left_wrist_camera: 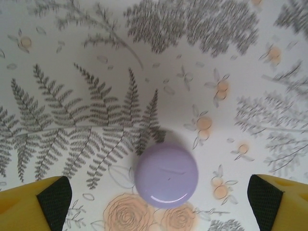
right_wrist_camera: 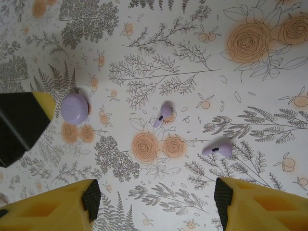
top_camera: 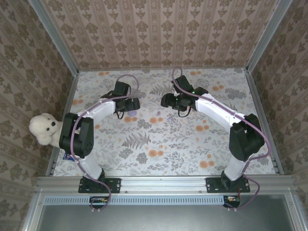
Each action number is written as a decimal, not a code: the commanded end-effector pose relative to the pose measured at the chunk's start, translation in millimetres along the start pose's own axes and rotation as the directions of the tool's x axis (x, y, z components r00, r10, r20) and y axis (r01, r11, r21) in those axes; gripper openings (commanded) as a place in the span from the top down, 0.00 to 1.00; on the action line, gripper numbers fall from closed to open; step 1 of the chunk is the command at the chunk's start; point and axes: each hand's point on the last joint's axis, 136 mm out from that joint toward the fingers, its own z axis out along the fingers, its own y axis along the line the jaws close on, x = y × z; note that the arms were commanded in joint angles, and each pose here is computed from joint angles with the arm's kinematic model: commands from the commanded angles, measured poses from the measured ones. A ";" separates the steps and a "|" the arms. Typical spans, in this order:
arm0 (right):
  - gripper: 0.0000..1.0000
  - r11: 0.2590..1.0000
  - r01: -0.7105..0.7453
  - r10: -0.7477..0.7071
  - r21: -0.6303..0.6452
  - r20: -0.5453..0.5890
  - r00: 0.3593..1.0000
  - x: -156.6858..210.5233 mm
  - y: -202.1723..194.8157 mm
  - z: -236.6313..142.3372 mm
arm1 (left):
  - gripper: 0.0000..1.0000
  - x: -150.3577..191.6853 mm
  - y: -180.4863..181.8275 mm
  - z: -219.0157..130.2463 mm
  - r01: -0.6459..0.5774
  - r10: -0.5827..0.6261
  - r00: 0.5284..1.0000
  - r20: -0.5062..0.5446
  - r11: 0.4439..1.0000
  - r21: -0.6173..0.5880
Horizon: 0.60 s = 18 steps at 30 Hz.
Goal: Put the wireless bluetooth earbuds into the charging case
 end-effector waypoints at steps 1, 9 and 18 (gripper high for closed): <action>0.33 0.999 -0.003 0.004 0.035 -0.008 1.000 1.6 -3.4 2.0 | 0.05 4.4 -5.5 5.3 -0.079 0.078 0.996 -0.049 0.997 -0.017; 0.33 0.999 0.002 -0.002 0.053 0.004 1.000 5.7 -11.3 -2.2 | 0.12 14.8 -15.3 25.9 -0.120 0.117 0.987 -0.109 0.992 -0.023; 0.33 0.998 0.002 -0.002 0.059 0.004 1.000 8.8 -16.4 -2.3 | 0.22 20.3 -11.9 41.7 -0.134 0.126 0.981 -0.149 0.990 -0.044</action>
